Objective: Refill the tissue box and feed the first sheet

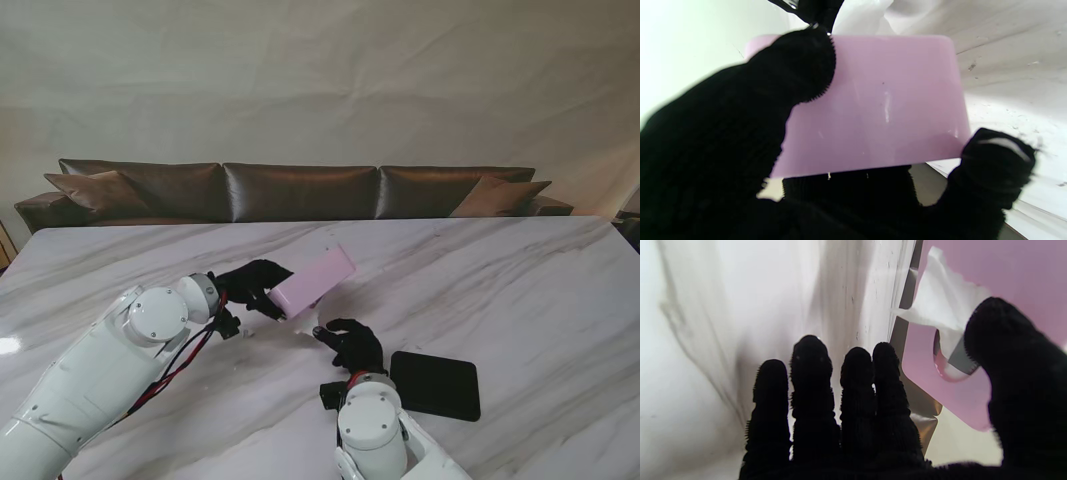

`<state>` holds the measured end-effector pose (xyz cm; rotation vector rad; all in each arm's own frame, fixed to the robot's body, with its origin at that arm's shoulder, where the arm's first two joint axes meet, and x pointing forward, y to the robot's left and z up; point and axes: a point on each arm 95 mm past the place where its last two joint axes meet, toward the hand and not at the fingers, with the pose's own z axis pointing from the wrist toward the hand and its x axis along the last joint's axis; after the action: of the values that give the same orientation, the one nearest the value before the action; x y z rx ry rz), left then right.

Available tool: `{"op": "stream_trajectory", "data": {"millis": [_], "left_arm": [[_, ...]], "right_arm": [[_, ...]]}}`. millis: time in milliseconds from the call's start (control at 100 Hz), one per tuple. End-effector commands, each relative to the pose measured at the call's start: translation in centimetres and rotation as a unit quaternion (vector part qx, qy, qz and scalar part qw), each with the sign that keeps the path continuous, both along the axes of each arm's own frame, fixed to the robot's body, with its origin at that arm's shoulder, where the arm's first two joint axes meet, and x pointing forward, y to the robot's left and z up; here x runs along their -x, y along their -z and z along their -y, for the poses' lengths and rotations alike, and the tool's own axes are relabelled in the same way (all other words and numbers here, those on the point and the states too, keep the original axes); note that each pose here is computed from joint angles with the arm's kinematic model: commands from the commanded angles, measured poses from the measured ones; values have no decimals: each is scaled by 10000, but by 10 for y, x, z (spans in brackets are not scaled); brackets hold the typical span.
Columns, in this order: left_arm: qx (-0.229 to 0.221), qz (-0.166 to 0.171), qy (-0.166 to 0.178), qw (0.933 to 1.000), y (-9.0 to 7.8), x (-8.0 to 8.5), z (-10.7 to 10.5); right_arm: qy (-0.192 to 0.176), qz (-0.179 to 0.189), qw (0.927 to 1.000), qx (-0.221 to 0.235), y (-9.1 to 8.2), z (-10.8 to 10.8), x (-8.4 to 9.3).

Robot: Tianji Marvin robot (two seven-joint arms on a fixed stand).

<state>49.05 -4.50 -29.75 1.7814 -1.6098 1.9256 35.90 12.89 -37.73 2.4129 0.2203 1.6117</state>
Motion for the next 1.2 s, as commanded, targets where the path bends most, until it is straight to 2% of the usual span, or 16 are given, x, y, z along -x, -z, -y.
{"op": "stream_trajectory", "data": {"millis": [0, 320, 490, 750, 1190], "left_arm": [[28, 6, 131, 9999, -2, 4, 5], [55, 27, 249, 9997, -3, 7, 10], [64, 17, 255, 9997, -2, 7, 11], [37, 9, 247, 9997, 0, 8, 9], [0, 34, 198, 9998, -2, 7, 7]], "right_arm": [[-125, 14, 9999, -87, -4, -6, -5], [-209, 26, 9995, -252, -2, -19, -10], [-31, 40, 9998, -210, 2, -20, -13], [6, 49, 10000, 32, -1, -9, -9], [76, -156, 9995, 254, -2, 10, 6]]}}
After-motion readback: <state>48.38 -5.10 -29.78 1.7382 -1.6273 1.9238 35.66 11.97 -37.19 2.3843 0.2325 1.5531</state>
